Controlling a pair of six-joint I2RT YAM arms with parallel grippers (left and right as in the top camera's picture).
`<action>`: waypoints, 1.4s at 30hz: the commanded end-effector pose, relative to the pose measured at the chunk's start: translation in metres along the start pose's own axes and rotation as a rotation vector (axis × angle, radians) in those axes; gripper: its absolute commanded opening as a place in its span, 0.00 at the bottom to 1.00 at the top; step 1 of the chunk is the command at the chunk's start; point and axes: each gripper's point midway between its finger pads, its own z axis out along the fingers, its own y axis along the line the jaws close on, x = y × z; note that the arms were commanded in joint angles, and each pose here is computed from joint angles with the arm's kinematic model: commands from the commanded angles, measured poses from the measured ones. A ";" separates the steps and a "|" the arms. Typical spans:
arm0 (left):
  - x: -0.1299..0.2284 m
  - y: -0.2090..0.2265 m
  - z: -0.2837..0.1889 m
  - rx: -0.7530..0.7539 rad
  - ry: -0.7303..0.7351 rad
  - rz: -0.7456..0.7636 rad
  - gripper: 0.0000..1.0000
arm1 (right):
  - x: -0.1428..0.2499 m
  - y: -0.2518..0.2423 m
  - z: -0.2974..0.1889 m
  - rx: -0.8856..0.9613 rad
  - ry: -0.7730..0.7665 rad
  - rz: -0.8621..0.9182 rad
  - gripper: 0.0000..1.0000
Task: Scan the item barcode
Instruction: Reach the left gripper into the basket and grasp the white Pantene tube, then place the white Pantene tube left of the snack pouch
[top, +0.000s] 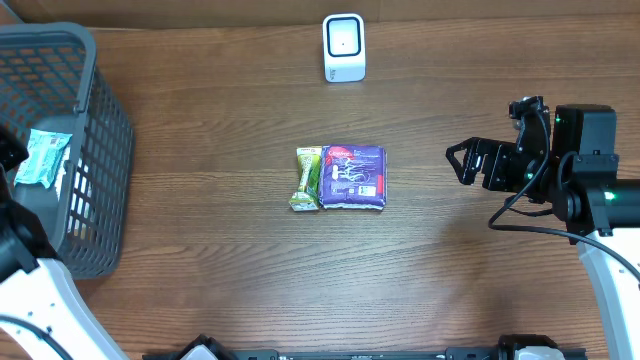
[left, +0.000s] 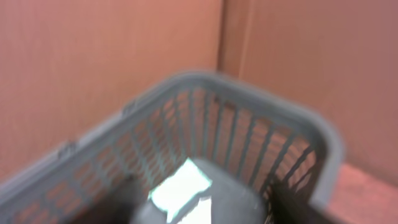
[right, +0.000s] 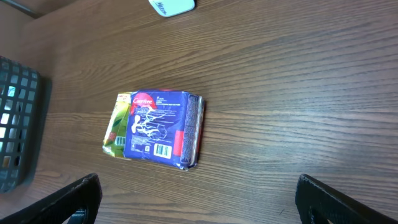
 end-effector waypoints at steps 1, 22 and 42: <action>0.038 0.017 0.039 -0.083 0.137 -0.064 1.00 | -0.005 0.003 -0.004 0.000 -0.017 -0.015 1.00; 0.335 0.024 0.151 -0.051 0.992 0.023 1.00 | -0.004 0.003 -0.004 0.001 -0.012 -0.013 1.00; 0.122 -0.018 0.131 0.112 0.692 -0.022 0.04 | -0.008 0.004 -0.004 -0.002 -0.029 -0.021 1.00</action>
